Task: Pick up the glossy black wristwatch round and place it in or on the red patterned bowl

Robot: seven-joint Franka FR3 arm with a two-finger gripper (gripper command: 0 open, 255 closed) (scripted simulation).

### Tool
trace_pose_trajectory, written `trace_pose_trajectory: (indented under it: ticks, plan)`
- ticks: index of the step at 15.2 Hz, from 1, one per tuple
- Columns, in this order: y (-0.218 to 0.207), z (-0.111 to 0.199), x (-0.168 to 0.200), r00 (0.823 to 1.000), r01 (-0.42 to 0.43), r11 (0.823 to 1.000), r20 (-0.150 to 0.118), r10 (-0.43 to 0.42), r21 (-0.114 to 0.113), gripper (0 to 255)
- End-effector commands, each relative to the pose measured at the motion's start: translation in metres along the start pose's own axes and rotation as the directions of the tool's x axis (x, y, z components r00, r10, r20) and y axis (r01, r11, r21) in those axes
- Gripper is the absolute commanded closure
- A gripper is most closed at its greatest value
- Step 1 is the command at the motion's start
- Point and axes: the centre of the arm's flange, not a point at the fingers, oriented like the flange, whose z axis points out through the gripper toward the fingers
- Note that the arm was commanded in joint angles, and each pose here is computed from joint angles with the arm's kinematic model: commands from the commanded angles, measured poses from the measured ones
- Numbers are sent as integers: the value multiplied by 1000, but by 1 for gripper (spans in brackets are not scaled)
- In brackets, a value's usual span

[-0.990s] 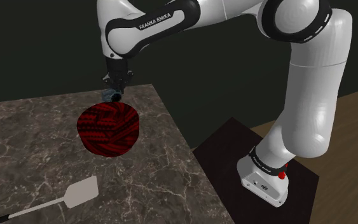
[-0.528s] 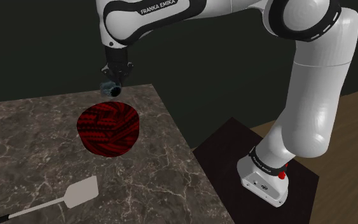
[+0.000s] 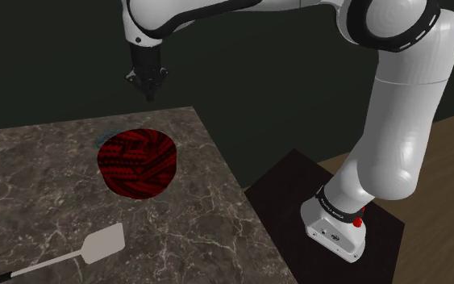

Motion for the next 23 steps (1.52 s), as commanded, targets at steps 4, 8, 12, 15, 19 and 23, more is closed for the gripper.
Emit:
trace_pose_trajectory:
  ticks: [4, 8, 12, 15, 19, 23]
  plan:
    - [-30, 26, -4, 1000, 3, 1000, -14, -3, 1, 0]
    - [-71, 59, -9, 999, 7, 1000, -33, -6, 3, 0]
    - [-95, 85, -12, 999, 9, 1000, -44, -9, 4, 0]
    - [-95, 100, -11, 999, 9, 1000, -44, -9, 4, 0]
    - [-95, 119, -10, 999, 9, 1000, -44, -9, 4, 0]
    - [-95, 119, -10, 999, 9, 1000, -44, -9, 4, 0]
